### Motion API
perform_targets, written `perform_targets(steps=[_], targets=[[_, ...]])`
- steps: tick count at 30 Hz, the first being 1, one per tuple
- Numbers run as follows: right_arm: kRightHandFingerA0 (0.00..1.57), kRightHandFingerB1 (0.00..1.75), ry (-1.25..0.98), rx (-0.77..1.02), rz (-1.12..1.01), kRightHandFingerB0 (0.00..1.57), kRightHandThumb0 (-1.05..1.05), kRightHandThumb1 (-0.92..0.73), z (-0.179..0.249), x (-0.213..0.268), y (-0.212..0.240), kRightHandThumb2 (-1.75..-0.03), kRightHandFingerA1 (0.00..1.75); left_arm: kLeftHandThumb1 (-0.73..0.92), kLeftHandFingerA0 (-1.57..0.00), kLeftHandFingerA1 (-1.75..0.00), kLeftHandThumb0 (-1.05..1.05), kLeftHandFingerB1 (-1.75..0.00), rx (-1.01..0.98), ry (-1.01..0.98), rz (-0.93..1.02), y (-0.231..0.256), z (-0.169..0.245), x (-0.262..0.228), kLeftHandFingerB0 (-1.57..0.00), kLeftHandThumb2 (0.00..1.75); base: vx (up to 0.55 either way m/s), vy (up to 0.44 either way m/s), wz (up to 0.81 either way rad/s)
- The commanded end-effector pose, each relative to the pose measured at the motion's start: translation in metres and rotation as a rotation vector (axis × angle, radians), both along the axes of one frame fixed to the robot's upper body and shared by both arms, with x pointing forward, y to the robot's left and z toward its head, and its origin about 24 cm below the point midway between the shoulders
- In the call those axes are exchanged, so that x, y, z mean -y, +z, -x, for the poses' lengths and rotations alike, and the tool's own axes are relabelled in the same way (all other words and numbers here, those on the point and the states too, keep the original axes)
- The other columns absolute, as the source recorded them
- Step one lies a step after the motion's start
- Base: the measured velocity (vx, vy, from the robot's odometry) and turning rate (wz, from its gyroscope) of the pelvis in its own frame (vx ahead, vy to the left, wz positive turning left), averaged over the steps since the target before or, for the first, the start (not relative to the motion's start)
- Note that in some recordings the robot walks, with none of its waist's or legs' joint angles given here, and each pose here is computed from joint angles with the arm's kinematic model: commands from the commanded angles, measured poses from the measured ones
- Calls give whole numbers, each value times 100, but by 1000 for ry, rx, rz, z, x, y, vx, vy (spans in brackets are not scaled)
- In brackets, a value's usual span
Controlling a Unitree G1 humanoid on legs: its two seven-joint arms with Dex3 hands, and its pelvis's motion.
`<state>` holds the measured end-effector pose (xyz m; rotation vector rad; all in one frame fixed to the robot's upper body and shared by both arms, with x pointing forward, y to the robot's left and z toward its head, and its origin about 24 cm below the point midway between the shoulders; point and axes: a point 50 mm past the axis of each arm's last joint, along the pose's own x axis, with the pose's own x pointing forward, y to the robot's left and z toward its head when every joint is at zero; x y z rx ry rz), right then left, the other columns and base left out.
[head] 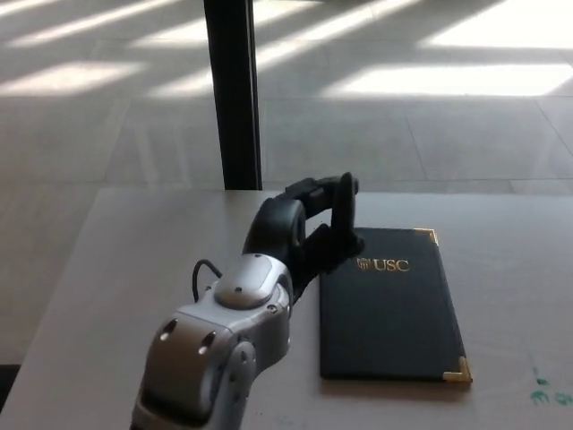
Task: The robot uses its left hand to push the cover of the diary kept in the middle of the desk to close it
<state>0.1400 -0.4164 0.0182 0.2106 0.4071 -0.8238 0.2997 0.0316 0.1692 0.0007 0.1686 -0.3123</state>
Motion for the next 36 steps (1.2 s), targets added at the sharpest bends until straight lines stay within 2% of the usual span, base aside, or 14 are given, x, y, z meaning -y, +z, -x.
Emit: perform_targets(steps=[1, 4, 6, 14, 19, 20, 23, 24, 25, 27, 30, 31, 32, 36], targets=[[44, 50, 32, -7, 46, 32, -100, -91, -12, 5, 13, -68, 103, 92, -72, -113, -92, -56, 363, -259, -306, 22, 46, 42, -39, 86, 0, 0, 0], [44, 51, 54, -5, 58, 31, -101, -92, -13, 4, 14, -68, 106, 83, -114, -141, -88, -63, 383, -376, -410, -9, 60, 54, -41, 126, 0, 0, 0], [47, 48, 33, -5, 43, 35, -99, -90, -13, 5, 12, -68, 101, 92, -73, -136, -95, -53, 356, -459, -494, -30, 72, 62, -32, 76, 0, 0, 0], [45, 51, 48, -5, 43, 33, -98, -91, -16, 2, 12, -68, 106, 81, -51, -82, -87, -58, 356, -472, -567, -45, 64, 53, -29, 119, 0, 0, 0], [46, 48, 32, -11, 32, 34, -99, -91, -9, 3, 7, -68, 104, 92, -38, -87, -87, -51, 388, -326, -520, -21, 43, 15, -32, 86, 0, 0, 0], [46, 48, 34, -12, 32, 34, -99, -91, -8, 3, 6, -68, 103, 92, -53, -136, -97, -51, 378, -283, -514, -18, 40, 7, -31, 87, 0, 0, 0], [43, 48, 43, -15, 32, 33, -98, -92, -5, 3, 4, -68, 103, 92, -86, -144, -91, -53, 426, -185, -527, -10, 30, -18, -33, 89, 0, 0, 0], [48, 49, 27, -16, 25, 36, -99, -91, -3, 3, 3, -68, 105, 92, -42, -67, -87, -49, 413, -115, -505, -4, 25, -38, -32, 83, 0, 0, 0], [49, 52, 26, -14, 22, 33, -102, -72, -3, 3, 3, -88, 98, 92, -86, -79, -87, -48, 392, -10, -431, 1, 22, -57, -41, 70, 0, 0, 0], [49, 48, 15, -14, 18, 37, -96, -91, -1, 4, 3, -67, 102, 92, -40, -57, -87, -49, 410, 86, -346, 6, 19, -83, -37, 72, 0, 0, 0], [48, 48, 5, -10, 11, 38, -97, -90, -1, 4, 2, -67, 101, 92, -40, -58, -87, -51, 444, 166, -245, 13, 18, -103, -36, 71, 0, 0, 0], [53, 56, 12, -15, 19, 32, -94, -69, 0, 4, 1, -114, 94, 92, -46, -55, -88, -47, 447, 251, -252, 18, 18, -123, -36, 81, 0, 0, 0], [49, 51, 20, -18, 25, 38, -98, -92, 1, 4, 1, -67, 106, 92, -55, -51, -85, -48, 459, 370, -233, 21, 19, -142, -47, 72, 0, 0, 0], [54, 53, 12, -23, 20, 41, -98, -91, 1, 4, 0, -68, 106, 92, -51, -52, -85, -48, 445, 629, -169, 17, 29, -207, -38, 82, 0, 0, 0]])
